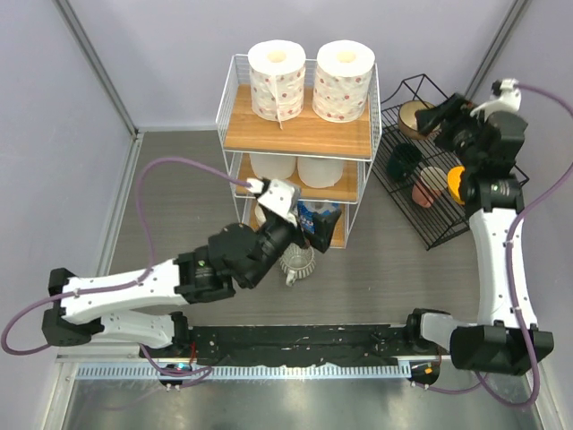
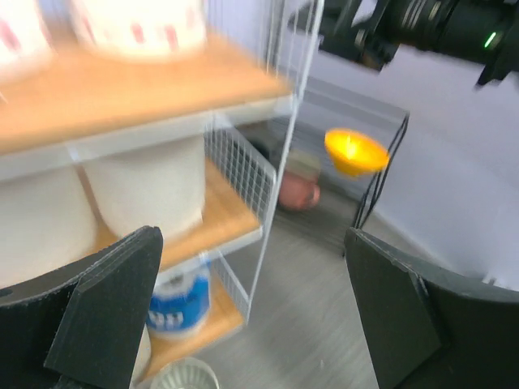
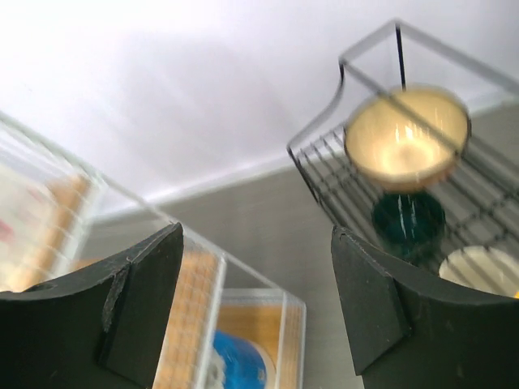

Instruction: Place and organize the paper towels onto the shelf

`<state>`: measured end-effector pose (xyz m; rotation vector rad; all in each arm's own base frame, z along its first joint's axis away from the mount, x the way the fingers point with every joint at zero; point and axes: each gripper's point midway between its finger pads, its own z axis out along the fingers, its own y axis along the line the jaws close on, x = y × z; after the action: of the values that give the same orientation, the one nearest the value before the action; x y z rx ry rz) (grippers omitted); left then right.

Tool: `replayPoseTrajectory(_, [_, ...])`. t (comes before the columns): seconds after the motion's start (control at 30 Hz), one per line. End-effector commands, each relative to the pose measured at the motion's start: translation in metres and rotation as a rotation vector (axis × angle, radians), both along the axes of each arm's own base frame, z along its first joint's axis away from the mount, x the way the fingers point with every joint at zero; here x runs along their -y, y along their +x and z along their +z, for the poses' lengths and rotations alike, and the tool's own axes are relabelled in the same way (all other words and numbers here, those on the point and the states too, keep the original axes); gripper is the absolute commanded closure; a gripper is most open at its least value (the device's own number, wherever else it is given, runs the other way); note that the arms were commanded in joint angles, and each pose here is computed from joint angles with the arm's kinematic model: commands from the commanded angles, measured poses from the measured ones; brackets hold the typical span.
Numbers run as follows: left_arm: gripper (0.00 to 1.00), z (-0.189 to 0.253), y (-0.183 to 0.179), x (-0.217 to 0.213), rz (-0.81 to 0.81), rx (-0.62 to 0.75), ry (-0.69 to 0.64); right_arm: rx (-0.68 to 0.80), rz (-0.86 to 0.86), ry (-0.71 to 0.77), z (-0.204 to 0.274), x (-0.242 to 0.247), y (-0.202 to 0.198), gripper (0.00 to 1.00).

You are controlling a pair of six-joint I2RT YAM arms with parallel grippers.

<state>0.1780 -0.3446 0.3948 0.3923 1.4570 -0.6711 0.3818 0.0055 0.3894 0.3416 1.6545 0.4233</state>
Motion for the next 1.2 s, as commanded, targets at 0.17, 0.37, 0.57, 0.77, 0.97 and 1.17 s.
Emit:
replayPoseTrajectory(0.17, [0.00, 0.190, 0.034, -0.084, 0.062, 0.193, -0.115, 0.211, -0.027, 0.002, 0.155, 0.009, 0.034, 0.21])
replayPoseTrajectory(0.37, [0.00, 0.225, 0.088, -0.118, 0.162, 0.240, -0.047, 0.243, 0.034, 0.026, 0.177, 0.002, 0.061, 0.21])
replayPoseTrajectory(0.57, [0.00, 0.220, 0.169, -0.151, 0.175, 0.187, -0.047, 0.254, 0.113, 0.000, 0.189, -0.011, 0.076, 0.21])
replayPoseTrajectory(0.77, [0.01, 0.208, 0.210, -0.177, 0.040, 0.113, -0.068, 0.270, 0.196, -0.059, 0.192, -0.024, 0.070, 0.21])
replayPoseTrajectory(0.97, [0.01, 0.199, 0.232, -0.208, 0.047, 0.088, -0.095, 0.258, 0.256, -0.088, 0.185, -0.033, 0.071, 0.21])
replayPoseTrajectory(1.17, [0.01, 0.191, 0.238, -0.202, 0.017, 0.058, -0.102, 0.232, 0.302, -0.128, 0.174, -0.059, 0.075, 0.21])
